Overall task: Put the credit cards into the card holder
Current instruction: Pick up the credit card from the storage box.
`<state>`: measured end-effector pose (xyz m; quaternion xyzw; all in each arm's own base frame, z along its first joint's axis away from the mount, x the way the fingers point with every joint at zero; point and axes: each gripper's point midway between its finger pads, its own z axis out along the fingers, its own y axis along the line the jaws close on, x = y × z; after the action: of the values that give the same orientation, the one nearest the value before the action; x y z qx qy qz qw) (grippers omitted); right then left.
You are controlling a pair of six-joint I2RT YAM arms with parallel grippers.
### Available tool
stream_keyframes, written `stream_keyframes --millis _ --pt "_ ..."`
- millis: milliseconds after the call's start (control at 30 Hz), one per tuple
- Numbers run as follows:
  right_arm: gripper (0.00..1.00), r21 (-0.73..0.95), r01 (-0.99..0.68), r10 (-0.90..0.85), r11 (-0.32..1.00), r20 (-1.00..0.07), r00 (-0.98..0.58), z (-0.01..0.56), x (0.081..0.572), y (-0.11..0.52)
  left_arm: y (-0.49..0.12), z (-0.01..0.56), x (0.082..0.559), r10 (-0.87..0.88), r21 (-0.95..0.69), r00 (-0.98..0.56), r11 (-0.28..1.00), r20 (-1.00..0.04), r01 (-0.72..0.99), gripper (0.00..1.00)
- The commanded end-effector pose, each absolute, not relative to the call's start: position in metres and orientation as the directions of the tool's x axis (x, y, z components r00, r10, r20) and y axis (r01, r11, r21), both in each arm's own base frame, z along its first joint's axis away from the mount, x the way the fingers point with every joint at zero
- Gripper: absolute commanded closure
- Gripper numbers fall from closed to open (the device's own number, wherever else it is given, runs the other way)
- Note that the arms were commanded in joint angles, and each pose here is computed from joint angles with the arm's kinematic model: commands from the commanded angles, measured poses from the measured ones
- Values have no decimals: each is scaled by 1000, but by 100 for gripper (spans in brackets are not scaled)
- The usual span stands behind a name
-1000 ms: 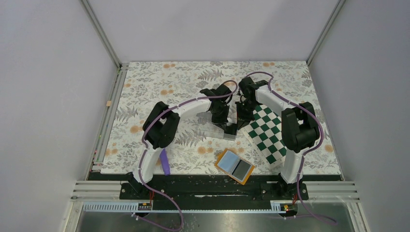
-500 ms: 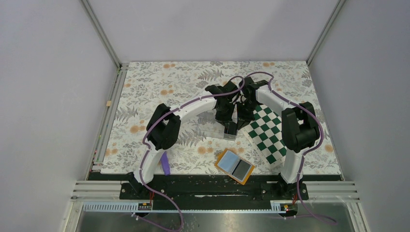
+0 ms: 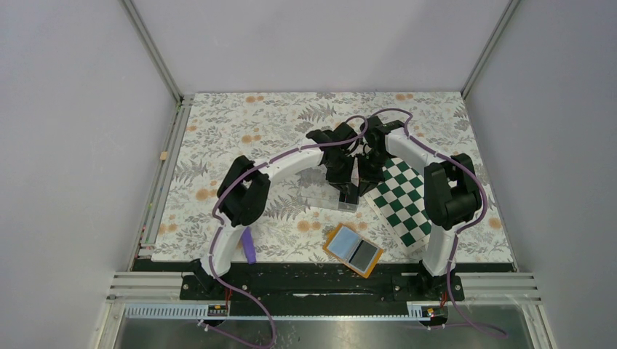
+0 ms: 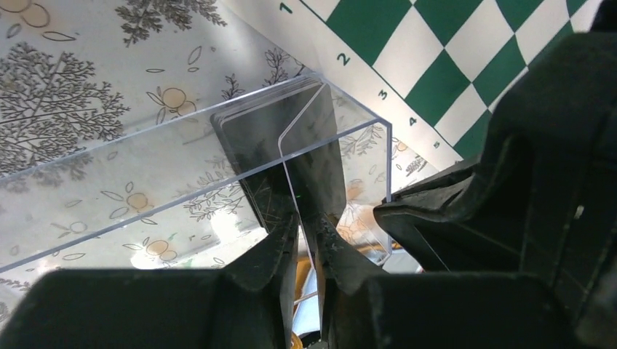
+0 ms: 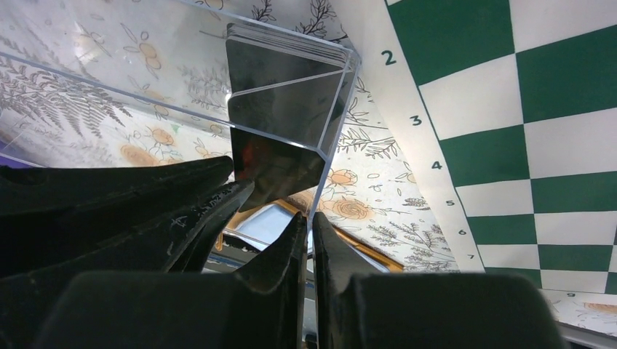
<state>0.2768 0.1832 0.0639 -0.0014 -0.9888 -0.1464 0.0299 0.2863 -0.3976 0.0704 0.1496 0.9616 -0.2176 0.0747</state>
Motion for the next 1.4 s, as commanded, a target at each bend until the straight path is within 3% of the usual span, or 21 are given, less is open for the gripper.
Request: stream_keyframes --millis 0,300,467,633,833,1000,1200,1367 --pt "88 326 -21 -27 945 13 -1000 75 279 191 -436 101 279 258 -569 -927 734 -272 371 85" --pt "87 364 0 -6 931 13 -1000 77 279 197 -440 105 273 211 -680 -940 650 -268 340 74" --pt "86 373 5 2 928 8 -1000 79 281 196 -432 107 280 183 -677 -945 662 -270 321 74" --pt "84 378 4 8 926 -10 -1000 85 283 195 -418 111 290 156 -636 -944 706 -290 311 100" --pt "81 388 -6 15 922 -51 -999 98 286 194 -412 112 294 132 -640 -950 712 -283 290 100" --pt "64 394 -19 17 919 -87 -996 110 285 191 -400 126 300 59 -671 -950 694 -306 259 100" --pt "36 422 -51 9 905 -139 -990 127 285 193 -374 145 304 -24 -710 -943 665 -331 233 100" --pt "28 499 -82 5 863 -171 -985 139 287 206 -361 144 305 -25 -705 -943 670 -332 230 100"
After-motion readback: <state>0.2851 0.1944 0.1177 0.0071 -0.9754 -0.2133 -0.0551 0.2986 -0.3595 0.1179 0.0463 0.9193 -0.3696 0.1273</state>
